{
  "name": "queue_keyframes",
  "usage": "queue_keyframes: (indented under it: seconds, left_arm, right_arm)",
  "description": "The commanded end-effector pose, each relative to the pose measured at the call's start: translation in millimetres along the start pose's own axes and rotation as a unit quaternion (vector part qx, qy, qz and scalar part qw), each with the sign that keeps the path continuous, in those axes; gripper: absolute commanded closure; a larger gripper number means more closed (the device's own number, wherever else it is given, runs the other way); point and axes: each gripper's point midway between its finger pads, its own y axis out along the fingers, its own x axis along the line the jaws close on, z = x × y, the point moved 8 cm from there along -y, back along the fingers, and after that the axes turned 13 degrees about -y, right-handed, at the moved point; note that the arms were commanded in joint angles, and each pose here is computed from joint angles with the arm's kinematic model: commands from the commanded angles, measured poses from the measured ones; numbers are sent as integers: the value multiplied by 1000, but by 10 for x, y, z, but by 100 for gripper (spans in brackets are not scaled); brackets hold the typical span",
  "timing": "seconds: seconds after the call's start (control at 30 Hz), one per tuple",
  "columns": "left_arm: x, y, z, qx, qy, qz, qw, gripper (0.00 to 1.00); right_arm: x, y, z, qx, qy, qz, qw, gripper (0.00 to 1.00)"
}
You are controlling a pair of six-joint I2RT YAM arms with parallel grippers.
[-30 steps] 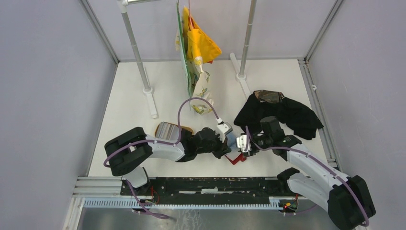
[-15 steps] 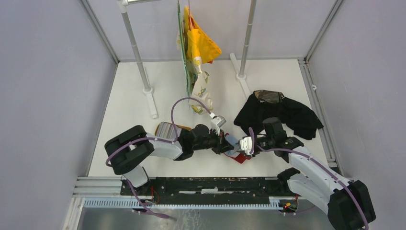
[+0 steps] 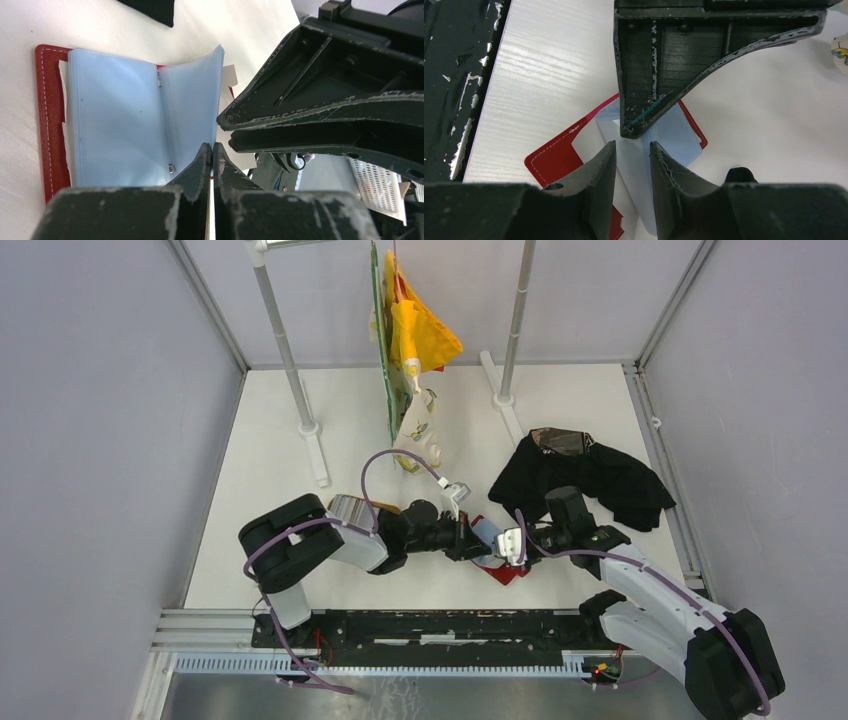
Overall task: Put the credit cards into the card holder
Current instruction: Open the card holder at the center of the board.
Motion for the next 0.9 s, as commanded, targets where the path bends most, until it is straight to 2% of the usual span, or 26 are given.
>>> queue_keyframes:
  seconds: [0.0,0.37,0.87]
  left_arm:
    - [-94,2,-78,-18,-23,40,999,98]
    - [-10,-25,-67,-21,-59,63,996,98]
    - [-16,-48,-71,-21,-72,80,994,98]
  right_arm:
    - [-5,21,9,3,-20,-3,1000,64]
    - [6,26,40,13,-25,-3,1000,59]
    - [63,88,105,35,-21,-20,999,63]
